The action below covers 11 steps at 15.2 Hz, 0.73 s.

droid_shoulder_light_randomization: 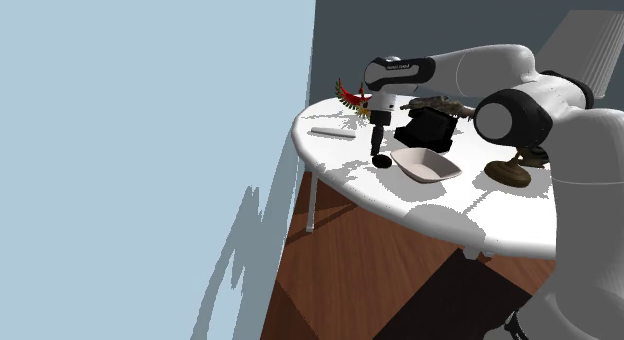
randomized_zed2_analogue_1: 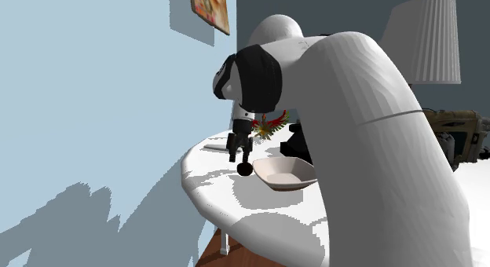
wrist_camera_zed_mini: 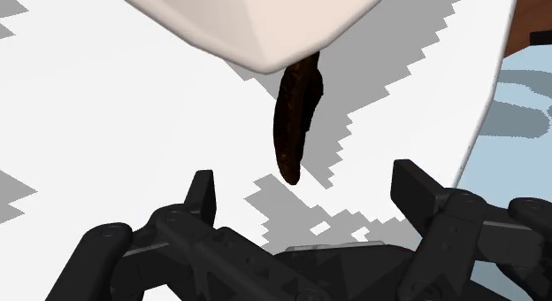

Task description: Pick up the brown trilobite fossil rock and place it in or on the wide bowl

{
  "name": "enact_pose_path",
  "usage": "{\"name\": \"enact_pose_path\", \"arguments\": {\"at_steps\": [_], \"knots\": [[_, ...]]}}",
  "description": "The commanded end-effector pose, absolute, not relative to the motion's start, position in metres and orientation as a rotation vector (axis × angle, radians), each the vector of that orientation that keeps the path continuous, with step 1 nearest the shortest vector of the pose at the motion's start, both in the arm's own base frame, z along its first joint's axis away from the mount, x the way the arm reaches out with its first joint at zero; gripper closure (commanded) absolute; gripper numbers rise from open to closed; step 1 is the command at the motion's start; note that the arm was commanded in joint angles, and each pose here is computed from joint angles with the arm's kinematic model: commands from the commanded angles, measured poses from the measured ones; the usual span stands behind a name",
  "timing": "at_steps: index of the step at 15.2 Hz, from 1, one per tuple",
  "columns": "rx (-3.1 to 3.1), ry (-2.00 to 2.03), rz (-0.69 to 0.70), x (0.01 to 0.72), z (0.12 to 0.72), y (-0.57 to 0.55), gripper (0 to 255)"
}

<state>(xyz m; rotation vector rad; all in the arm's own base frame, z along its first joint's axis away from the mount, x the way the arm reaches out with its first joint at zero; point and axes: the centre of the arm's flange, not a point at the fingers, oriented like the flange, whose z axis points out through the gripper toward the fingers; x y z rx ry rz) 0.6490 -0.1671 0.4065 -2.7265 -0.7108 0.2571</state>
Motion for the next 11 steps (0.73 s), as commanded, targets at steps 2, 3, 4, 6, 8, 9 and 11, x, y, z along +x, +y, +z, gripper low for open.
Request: {"name": "enact_pose_path", "arguments": {"at_steps": [2,3,4,6,8,9,11], "knots": [[-2.727,-0.712,0.257,0.6461,0.3916,-0.1632,0],[-2.727,-0.712,0.257,0.6453,0.3888,-0.1624,0],[-2.727,-0.712,0.257,0.6453,0.3888,-0.1624,0],[-2.727,-0.712,0.257,0.6453,0.3888,-0.1624,0],[-2.727,-0.712,0.257,0.6453,0.3888,-0.1624,0],[-2.727,-0.712,0.257,0.6453,0.3888,-0.1624,0],[-2.726,-0.712,0.257,0.6453,0.3888,-0.1624,0]]}}
